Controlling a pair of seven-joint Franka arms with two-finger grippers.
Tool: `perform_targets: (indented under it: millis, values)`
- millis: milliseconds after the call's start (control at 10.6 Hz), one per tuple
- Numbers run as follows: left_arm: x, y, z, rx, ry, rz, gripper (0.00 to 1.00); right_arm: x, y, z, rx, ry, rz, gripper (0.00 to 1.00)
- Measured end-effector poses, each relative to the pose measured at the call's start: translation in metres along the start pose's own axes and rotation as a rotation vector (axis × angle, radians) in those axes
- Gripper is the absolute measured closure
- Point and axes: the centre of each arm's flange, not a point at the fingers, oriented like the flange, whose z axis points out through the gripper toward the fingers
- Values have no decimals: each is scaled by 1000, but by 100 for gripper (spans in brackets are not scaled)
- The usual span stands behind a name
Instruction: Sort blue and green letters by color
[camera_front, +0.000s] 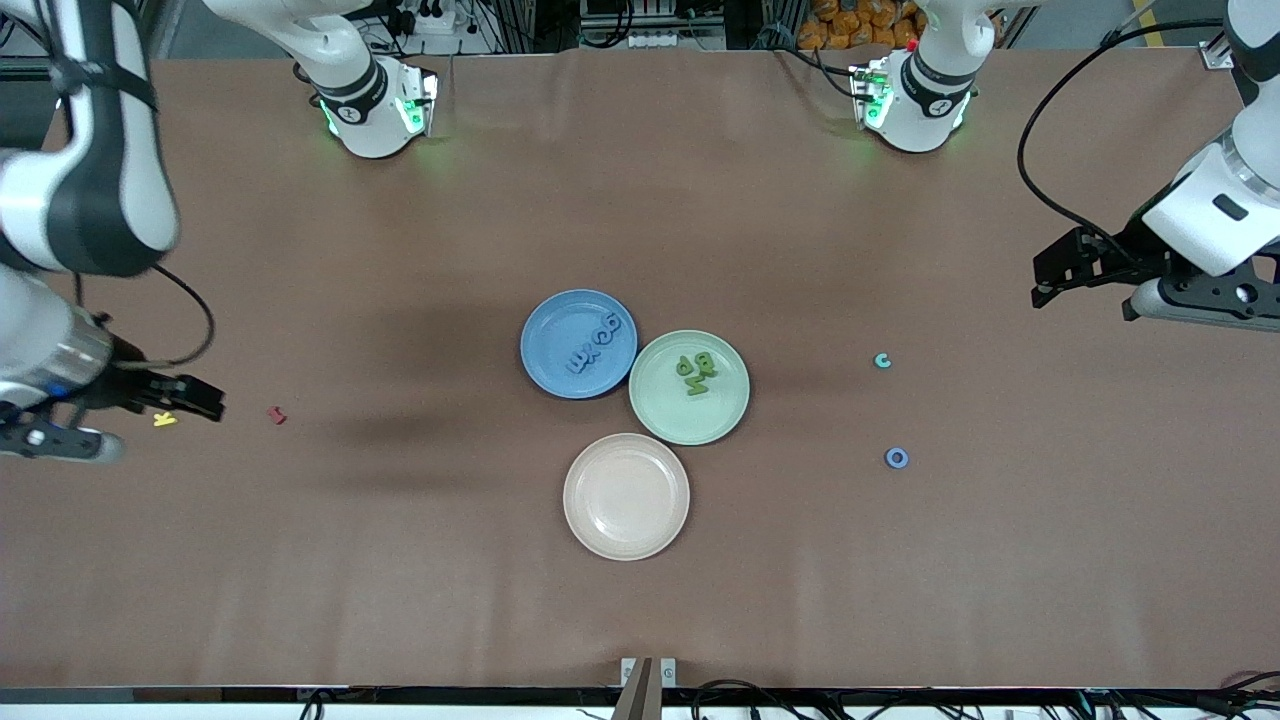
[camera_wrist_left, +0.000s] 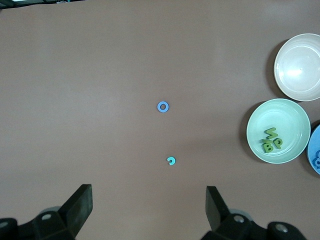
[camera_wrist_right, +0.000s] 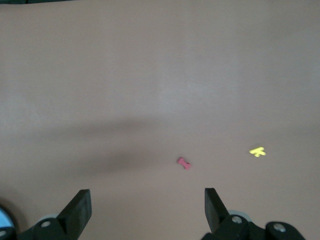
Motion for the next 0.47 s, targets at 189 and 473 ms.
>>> perform_targets:
  millis: [189,473]
  values:
    - [-3,0,-4,2,0,-1,0,-16,19,-49,6,-4,-29,0]
    - [-3,-1,-4,2,-2,-2,0,-41,18,-130,12,-30,-38,0]
